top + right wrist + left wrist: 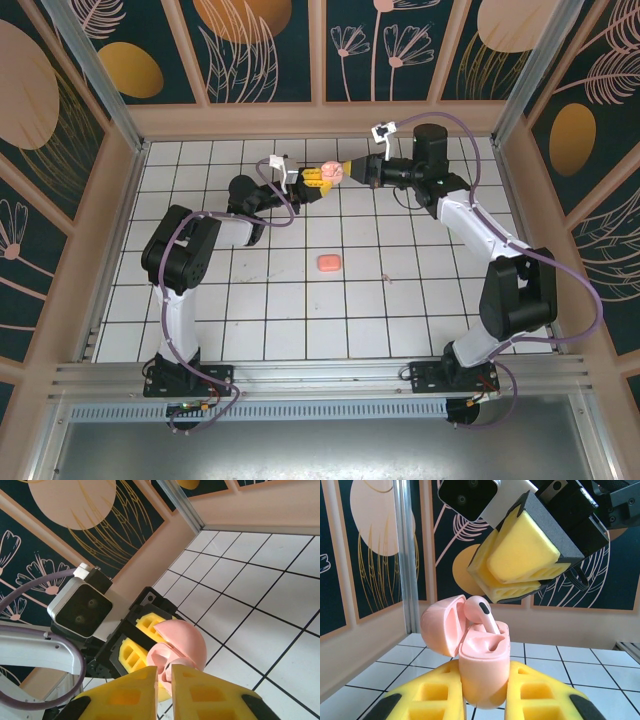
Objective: Insert the wireless bluetooth earbuds into the charging case
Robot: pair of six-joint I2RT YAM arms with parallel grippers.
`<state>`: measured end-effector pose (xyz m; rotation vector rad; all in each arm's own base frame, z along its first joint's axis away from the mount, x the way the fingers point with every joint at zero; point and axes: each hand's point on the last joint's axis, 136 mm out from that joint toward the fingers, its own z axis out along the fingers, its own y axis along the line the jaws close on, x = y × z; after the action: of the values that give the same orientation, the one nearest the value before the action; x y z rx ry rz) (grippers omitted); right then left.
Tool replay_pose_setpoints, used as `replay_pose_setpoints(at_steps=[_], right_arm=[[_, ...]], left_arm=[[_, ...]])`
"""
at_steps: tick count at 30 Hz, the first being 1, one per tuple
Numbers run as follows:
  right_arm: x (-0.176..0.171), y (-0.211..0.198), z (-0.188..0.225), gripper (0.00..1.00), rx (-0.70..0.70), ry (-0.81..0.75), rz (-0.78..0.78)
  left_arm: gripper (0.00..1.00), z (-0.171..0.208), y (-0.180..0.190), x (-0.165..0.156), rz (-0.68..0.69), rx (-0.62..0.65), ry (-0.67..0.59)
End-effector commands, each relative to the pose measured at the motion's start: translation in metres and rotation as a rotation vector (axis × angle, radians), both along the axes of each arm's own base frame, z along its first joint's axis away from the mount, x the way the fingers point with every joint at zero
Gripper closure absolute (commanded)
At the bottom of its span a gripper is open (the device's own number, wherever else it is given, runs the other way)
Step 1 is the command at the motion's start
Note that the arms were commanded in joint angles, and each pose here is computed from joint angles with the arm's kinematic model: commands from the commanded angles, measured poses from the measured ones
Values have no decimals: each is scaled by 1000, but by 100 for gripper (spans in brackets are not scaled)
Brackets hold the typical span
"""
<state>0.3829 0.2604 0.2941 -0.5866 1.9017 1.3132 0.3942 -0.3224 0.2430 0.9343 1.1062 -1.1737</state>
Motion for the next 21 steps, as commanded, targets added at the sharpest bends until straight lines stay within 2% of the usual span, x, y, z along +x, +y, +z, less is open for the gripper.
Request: replay_pose_setpoints(at_steps=[1,21], right_arm=[[-4,8,10,87,16,-21,43],[-13,21,0,94,-27,2,111]], left_arm=[[85,30,2,-6,-14,-28,-74],[86,28,1,-5,-13,-22,-62]])
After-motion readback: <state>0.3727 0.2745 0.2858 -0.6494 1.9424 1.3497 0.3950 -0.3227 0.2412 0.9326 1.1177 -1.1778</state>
